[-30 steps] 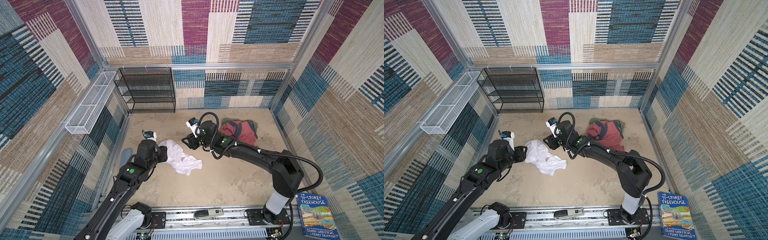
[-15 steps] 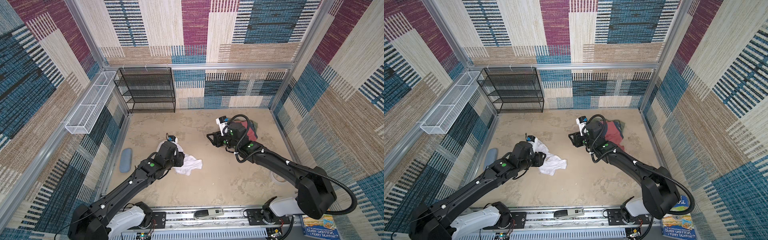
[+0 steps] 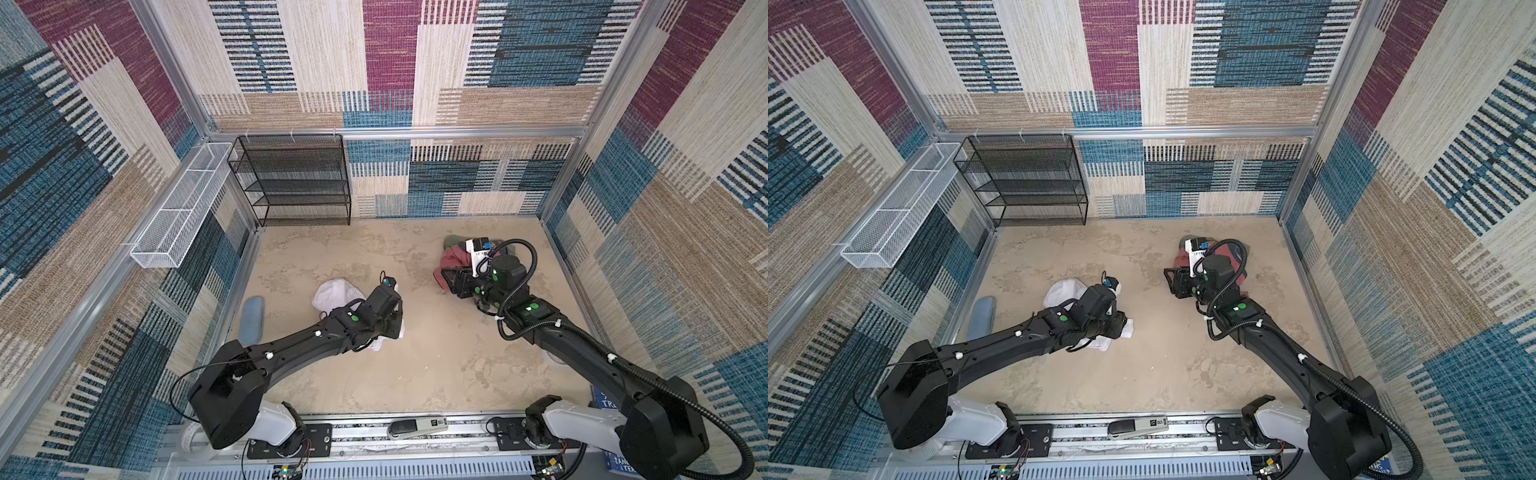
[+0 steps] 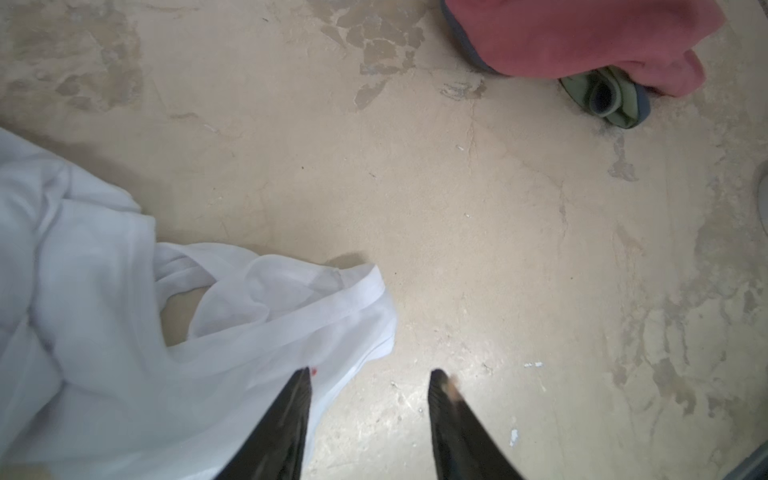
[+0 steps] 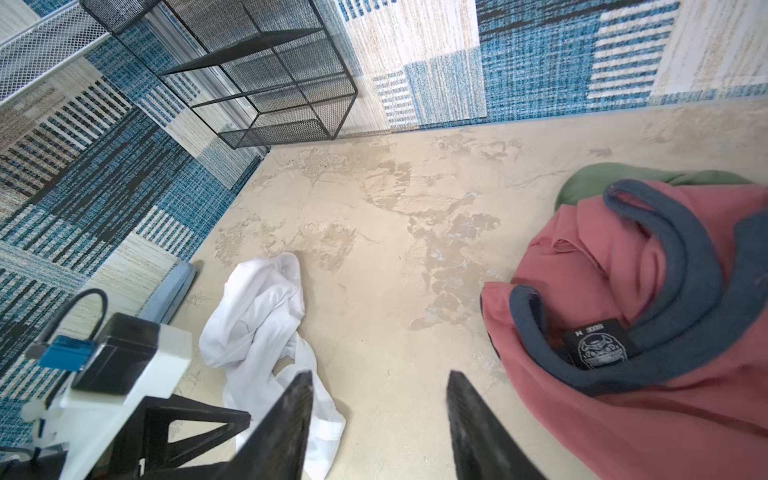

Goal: Pick out a specific cloth from the pile

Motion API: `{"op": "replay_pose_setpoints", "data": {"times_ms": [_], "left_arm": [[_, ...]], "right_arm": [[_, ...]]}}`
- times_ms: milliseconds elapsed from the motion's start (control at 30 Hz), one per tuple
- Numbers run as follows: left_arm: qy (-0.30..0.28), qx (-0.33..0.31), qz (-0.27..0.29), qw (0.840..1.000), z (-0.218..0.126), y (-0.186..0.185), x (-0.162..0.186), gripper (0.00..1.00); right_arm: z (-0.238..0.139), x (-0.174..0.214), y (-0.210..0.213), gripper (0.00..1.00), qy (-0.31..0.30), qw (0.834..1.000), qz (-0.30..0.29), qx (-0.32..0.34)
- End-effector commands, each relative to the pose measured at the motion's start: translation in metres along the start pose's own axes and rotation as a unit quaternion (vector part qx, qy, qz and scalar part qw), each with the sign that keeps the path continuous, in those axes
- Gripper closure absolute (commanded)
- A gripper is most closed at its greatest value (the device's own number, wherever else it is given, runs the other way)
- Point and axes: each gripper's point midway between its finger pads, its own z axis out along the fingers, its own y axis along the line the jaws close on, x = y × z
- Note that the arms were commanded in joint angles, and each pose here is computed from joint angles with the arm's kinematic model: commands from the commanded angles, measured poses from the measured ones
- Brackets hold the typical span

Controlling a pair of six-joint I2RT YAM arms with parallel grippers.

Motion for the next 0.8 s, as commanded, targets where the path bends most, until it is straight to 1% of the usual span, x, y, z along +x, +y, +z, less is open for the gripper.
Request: {"op": "replay_pose_setpoints", "data": {"times_ms": [0,300,767], "left_arm": [[-0.014,-0.011,0.011,1.0,0.008,-0.002,-0.008,0.51],[0.016,-0.03,0.001,0.999,0.037,-0.001,0.003,0.52],[0.053,-0.053,0.007,0.997,0.064,0.004,0.025,0.55]], "right_arm": [[-0.002,-0.002,-0.005,0.45,-0.008,1.0,0.009,0.003],[-0.003,-0.001,-0.008,0.45,-0.004,1.0,0.02,-0.004],[-0.005,-0.011,-0.01,0.45,-0.013,1.0,0.014,-0.002]]}}
